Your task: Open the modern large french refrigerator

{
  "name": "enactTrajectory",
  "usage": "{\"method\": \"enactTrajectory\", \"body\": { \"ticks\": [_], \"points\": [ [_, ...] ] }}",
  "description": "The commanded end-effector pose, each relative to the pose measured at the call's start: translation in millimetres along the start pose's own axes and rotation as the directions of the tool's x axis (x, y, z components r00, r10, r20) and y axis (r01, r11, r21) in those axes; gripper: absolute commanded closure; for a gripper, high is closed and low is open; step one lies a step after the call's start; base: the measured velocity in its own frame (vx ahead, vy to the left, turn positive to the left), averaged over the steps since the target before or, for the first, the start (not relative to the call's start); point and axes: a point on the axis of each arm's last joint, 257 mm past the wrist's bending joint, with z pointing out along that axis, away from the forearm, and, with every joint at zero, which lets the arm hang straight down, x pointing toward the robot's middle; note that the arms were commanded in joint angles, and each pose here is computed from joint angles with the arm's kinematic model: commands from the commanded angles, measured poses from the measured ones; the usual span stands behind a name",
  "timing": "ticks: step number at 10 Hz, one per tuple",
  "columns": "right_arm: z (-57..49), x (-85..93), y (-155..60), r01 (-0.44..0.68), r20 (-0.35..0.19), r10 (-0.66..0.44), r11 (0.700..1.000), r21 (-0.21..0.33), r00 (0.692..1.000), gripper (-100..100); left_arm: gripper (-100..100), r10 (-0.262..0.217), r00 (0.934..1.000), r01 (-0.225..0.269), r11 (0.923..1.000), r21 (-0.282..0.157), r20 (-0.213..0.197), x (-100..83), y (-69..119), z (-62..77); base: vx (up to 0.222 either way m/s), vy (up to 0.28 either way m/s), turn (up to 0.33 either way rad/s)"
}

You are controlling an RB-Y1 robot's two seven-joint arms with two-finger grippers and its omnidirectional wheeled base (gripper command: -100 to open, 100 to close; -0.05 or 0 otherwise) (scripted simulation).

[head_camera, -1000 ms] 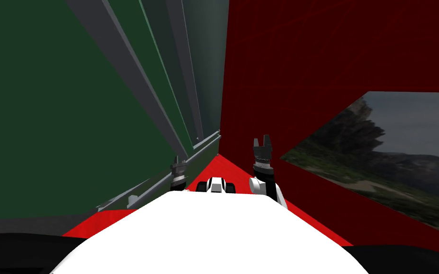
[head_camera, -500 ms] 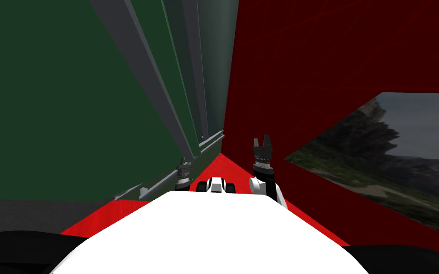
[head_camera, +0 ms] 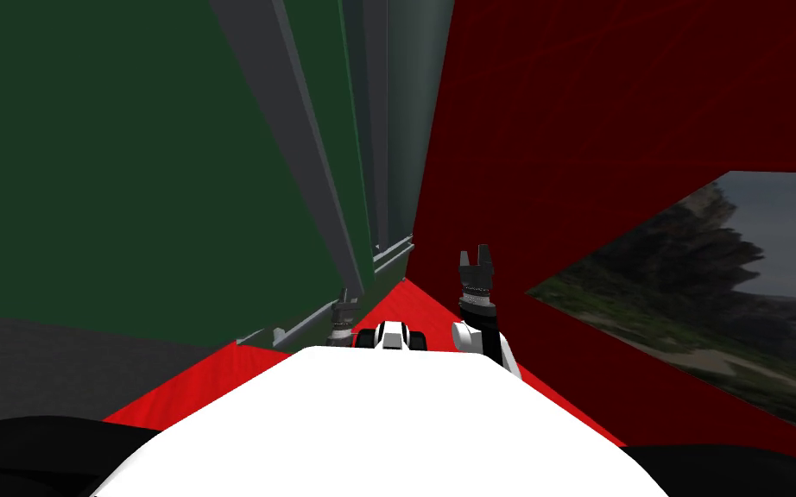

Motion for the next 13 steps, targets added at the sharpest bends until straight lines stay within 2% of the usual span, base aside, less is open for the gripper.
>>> {"method": "enactTrajectory", "body": {
  "ticks": [1,2,3,4,5,6,7,8,9,10,13],
  "points": [
    [0.0,0.0,0.0,0.000,0.000,0.000,1.000,0.000,1.000,0,100,-0.015,0.9998,0.015,0.9998,-0.010,-0.014,9.1,3.5,-4.2,-0.021,0.022,0.004],
    [0.0,0.1,0.0,0.000,0.000,0.000,1.000,0.000,1.000,0,100,-0.033,0.9989,0.032,0.9992,-0.025,-0.033,10.5,13.0,5.0,-0.124,0.060,-0.130],
    [0.1,0.1,0.1,0.000,0.000,0.000,1.000,0.000,1.000,0,100,-0.044,0.9985,0.042,0.9979,-0.049,-0.033,6.4,22.6,7.0,-0.270,0.102,-0.201],
    [0.2,0.1,0.1,0.000,0.000,0.000,1.000,0.000,1.000,0,100,-0.047,0.9975,0.046,0.9984,-0.034,-0.052,11.5,20.5,16.2,-0.241,0.068,-0.097],
    [0.1,0.1,0.0,0.000,0.000,0.000,1.000,0.000,1.000,0,100,-0.059,0.9965,0.056,0.9971,-0.052,-0.059,9.5,28.9,22.3,-0.229,0.061,-0.116],
    [0.2,0.1,0.1,0.000,0.000,0.000,1.000,0.000,1.000,0,100,-0.061,0.9957,0.058,0.9974,-0.044,-0.070,12.7,27.6,27.7,-0.165,0.046,-0.071],
    [0.1,0.1,0.0,0.000,0.000,0.000,1.000,0.000,1.000,0,100,-0.071,0.9943,0.067,0.9959,-0.060,-0.079,11.1,35.5,34.8,-0.168,0.033,-0.107],
    [0.1,0.1,0.0,0.000,0.000,0.000,1.000,0.000,1.000,0,100,-0.073,0.9934,0.069,0.9962,-0.053,-0.088,14.0,34.3,39.6,-0.156,0.033,-0.069],
    [0.1,0.1,0.0,0.000,0.000,0.000,1.000,0.000,1.000,0,100,-0.083,0.9919,0.076,0.9947,-0.070,-0.096,12.5,41.8,47.1,-0.177,0.082,-0.136],
    [0.1,0.1,0.0,0.000,0.000,0.000,1.000,0.000,1.000,0,100,-0.084,0.9908,0.078,0.9950,-0.063,-0.106,15.4,40.5,51.8,-0.142,0.048,-0.088],
    [0.1,0.1,0.0,0.000,0.000,0.000,1.000,0.000,1.000,0,100,-0.102,0.9862,0.090,0.9920,-0.088,-0.131,15.7,52.9,72.8,-0.189,0.045,-0.093]
  ]
}}
